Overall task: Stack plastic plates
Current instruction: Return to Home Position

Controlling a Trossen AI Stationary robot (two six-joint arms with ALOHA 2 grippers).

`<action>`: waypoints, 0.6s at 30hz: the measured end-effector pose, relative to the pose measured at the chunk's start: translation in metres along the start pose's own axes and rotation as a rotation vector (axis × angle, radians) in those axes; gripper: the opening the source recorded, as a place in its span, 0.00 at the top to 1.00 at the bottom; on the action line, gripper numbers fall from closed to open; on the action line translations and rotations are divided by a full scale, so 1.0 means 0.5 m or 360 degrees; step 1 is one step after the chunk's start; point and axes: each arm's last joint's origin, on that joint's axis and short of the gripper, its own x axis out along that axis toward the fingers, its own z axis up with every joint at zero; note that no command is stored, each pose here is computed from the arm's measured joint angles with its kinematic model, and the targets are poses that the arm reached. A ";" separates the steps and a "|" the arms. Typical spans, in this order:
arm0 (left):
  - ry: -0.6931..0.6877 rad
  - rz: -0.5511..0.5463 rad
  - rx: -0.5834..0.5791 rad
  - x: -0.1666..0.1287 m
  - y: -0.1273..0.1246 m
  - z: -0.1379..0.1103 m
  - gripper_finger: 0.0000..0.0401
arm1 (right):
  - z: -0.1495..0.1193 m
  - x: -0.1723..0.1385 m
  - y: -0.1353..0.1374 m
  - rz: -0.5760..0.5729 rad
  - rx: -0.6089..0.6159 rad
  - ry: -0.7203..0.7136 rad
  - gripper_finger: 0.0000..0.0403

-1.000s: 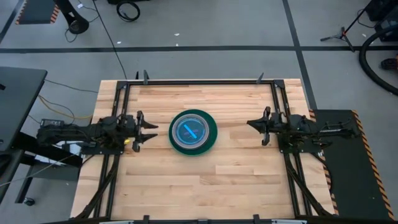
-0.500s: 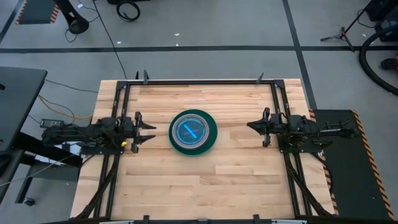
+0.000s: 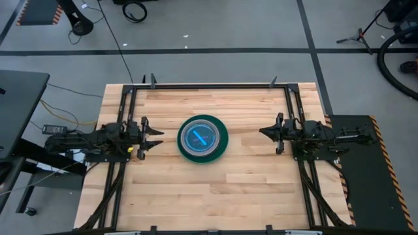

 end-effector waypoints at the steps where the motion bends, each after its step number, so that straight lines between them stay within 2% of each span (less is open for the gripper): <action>1: 0.0009 -0.0025 -0.0043 0.001 -0.001 -0.001 0.56 | 0.000 0.000 0.000 0.0000 0.0000 0.0000 0.96; 4: 0.0018 -0.0057 -0.0119 0.002 -0.002 -0.001 0.56 | 0.001 0.000 0.000 0.0002 0.0002 -0.0008 0.96; 18: -0.0030 -0.0077 -0.0113 0.002 -0.003 0.005 0.56 | 0.001 0.000 0.000 0.0002 0.0003 -0.0012 0.96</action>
